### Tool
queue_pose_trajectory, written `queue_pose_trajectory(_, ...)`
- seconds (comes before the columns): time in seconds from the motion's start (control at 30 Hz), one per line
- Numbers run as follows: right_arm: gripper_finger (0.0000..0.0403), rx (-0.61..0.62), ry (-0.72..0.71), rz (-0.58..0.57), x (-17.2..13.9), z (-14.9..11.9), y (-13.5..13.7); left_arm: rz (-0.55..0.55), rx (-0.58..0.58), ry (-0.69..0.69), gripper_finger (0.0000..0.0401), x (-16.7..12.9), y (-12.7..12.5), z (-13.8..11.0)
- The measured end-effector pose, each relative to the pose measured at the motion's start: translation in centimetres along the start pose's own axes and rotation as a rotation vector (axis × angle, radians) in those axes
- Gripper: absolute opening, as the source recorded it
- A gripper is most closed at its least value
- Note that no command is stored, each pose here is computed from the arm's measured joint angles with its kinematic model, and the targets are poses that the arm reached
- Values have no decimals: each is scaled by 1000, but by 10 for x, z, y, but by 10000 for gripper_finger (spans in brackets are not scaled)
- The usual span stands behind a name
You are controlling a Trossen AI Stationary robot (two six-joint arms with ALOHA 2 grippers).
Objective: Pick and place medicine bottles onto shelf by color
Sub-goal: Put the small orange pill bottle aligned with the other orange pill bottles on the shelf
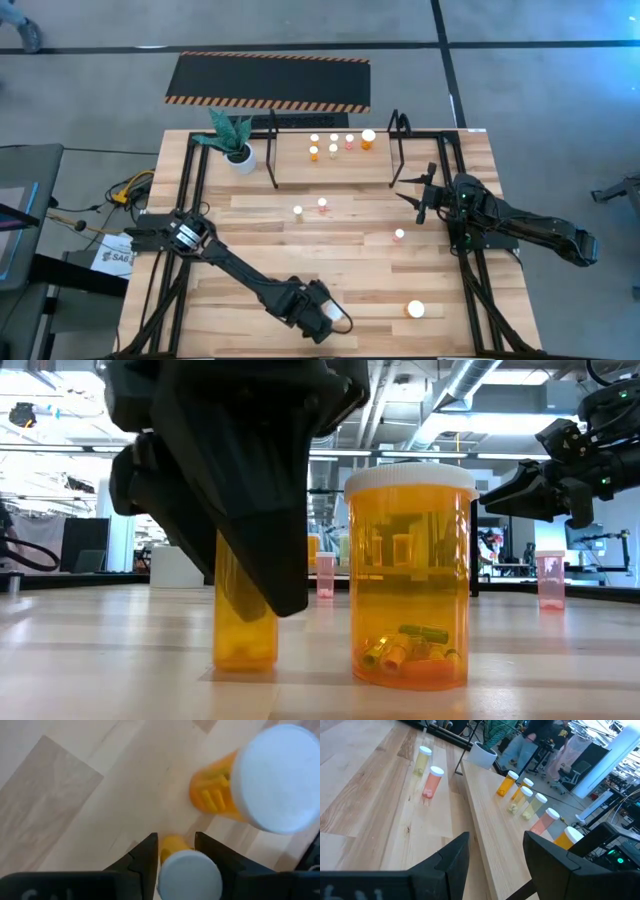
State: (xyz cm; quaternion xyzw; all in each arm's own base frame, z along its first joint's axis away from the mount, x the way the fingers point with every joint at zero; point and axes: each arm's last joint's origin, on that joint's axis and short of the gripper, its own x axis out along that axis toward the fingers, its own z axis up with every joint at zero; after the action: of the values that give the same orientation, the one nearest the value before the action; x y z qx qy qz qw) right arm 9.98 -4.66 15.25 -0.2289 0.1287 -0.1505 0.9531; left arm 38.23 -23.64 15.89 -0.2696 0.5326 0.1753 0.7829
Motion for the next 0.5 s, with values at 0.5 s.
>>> queue_pose_trajectory(0.5, 207, 0, 0, 0, 0, 0, 0, 28, 10, 29, 114, 1, 6, 5)
